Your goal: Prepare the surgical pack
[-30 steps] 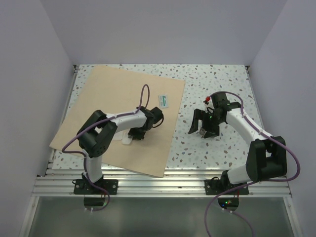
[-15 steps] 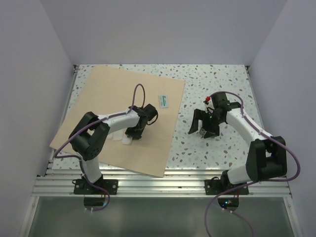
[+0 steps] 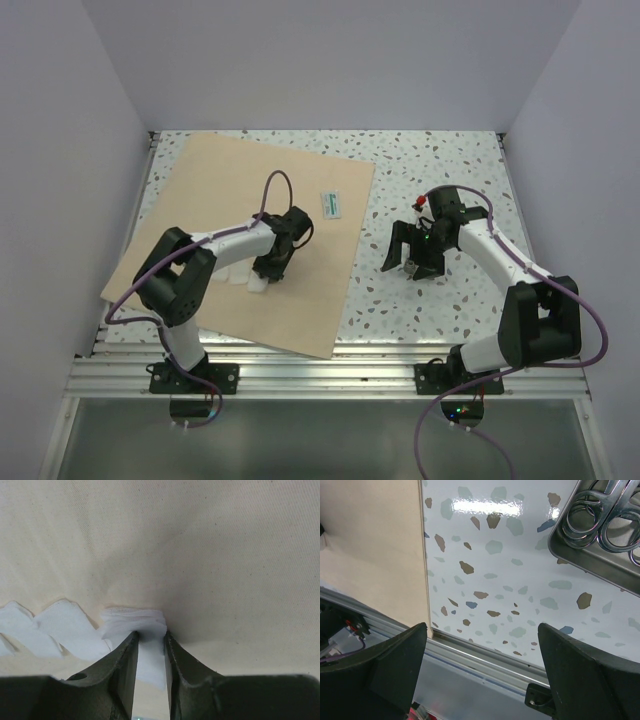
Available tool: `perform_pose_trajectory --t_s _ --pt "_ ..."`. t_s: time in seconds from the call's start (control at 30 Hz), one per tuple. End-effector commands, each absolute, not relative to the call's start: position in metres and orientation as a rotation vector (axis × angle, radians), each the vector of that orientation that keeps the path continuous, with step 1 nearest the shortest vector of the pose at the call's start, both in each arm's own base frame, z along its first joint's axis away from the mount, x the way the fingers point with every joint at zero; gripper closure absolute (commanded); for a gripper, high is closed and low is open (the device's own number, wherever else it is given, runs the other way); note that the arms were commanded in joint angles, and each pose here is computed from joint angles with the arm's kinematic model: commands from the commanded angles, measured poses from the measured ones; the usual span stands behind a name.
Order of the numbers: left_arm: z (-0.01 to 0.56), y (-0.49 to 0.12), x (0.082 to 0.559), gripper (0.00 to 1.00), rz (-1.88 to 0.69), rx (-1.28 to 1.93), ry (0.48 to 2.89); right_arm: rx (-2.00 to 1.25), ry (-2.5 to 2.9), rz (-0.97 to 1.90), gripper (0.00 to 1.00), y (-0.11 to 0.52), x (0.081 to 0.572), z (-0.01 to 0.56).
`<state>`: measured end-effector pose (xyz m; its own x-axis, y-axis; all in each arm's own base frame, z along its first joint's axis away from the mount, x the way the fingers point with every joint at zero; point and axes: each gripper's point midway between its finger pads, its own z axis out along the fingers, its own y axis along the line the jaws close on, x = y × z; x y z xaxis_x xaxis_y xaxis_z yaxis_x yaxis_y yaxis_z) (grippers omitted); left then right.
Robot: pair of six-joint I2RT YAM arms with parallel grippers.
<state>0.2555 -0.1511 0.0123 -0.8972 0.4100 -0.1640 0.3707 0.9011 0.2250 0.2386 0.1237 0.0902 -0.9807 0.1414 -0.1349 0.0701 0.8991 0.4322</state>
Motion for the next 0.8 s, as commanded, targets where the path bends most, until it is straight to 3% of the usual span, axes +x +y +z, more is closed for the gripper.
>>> perform_pose_trajectory --t_s 0.0,0.37,0.57,0.77 --pt "-0.033 -0.174 0.232 0.69 0.073 0.617 2.977 0.151 2.875 0.641 0.04 0.122 0.245 0.100" --pt "-0.036 -0.153 0.242 0.84 0.253 0.577 2.951 0.139 2.864 0.651 0.03 0.123 0.244 0.103" --pt "-0.019 -0.147 0.256 0.99 0.341 0.531 2.897 0.137 2.857 0.661 0.03 0.125 0.245 0.106" --pt "0.006 -0.148 0.270 1.00 0.365 0.488 2.837 0.137 2.852 0.664 0.02 0.124 0.245 0.108"
